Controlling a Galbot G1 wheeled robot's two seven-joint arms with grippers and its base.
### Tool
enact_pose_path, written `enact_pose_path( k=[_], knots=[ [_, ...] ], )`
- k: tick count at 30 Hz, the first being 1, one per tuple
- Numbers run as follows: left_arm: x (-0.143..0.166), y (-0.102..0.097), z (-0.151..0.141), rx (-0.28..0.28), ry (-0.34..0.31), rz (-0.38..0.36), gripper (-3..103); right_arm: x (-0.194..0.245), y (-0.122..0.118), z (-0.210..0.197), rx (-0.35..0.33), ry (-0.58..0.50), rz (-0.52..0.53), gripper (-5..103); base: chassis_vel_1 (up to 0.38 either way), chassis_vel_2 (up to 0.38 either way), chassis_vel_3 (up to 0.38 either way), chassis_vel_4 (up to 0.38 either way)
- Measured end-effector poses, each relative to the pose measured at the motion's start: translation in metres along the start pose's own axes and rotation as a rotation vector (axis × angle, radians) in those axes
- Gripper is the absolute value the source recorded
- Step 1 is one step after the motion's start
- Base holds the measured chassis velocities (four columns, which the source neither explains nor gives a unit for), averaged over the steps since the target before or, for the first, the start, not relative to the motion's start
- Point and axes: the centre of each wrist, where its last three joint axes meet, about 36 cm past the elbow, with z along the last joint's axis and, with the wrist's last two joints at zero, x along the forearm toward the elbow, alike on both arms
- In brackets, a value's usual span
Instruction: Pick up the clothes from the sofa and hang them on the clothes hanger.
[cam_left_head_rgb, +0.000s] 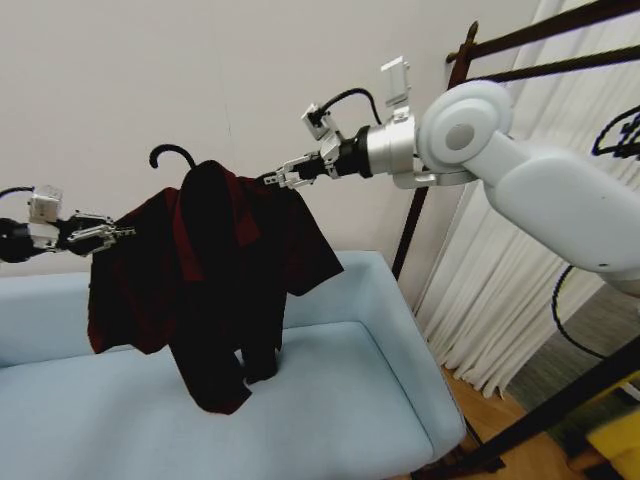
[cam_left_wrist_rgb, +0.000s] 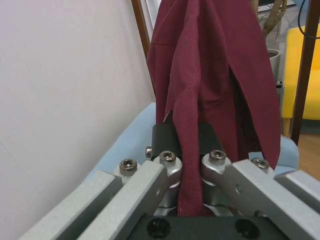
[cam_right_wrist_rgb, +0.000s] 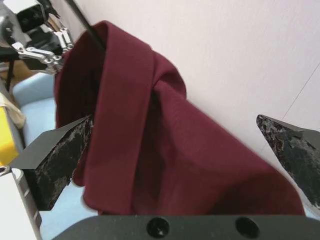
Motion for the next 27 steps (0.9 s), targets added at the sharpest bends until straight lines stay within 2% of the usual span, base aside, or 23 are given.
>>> enact_pose_path(
  k=[8, 12, 14, 16, 20, 24, 26, 27],
  knots=[
    [0.0, -0.001, -0.003, -0.013, -0.003, 0.022, 3, -0.004, 0.003, -0.001, 0.012, 0.023, 0.01, 102, 0.0, 0.0, 0.0, 0.0],
    [-0.001, -0.001, -0.005, -0.019, -0.006, 0.028, 3, -0.005, -0.001, 0.002, 0.017, 0.034, 0.031, 98, 0.0, 0.0, 0.0, 0.0],
    [-0.001, -0.001, -0.006, -0.021, -0.008, 0.032, 3, -0.003, -0.003, 0.004, 0.018, 0.038, 0.041, 93, 0.0, 0.0, 0.0, 0.0],
    [-0.001, -0.001, -0.006, -0.022, -0.008, 0.035, 3, -0.002, -0.003, 0.005, 0.02, 0.04, 0.042, 93, 0.0, 0.0, 0.0, 0.0],
    [-0.001, -0.002, -0.007, -0.026, -0.01, 0.043, 3, -0.002, 0.002, 0.006, 0.028, 0.044, 0.029, 73, 0.0, 0.0, 0.0, 0.0],
    [-0.002, -0.002, -0.008, -0.029, -0.011, 0.049, 3, -0.003, 0.007, 0.002, 0.033, 0.042, 0.016, 66, 0.0, 0.0, 0.0, 0.0],
    [-0.001, -0.002, -0.008, -0.03, -0.012, 0.052, 3, -0.004, 0.008, 0.0, 0.035, 0.044, 0.01, 57, 0.0, 0.0, 0.0, 0.0],
    [-0.001, -0.002, -0.008, -0.03, -0.012, 0.052, 3, -0.004, 0.008, 0.0, 0.035, 0.044, 0.01, 57, 0.0, 0.0, 0.0, 0.0]
  ],
)
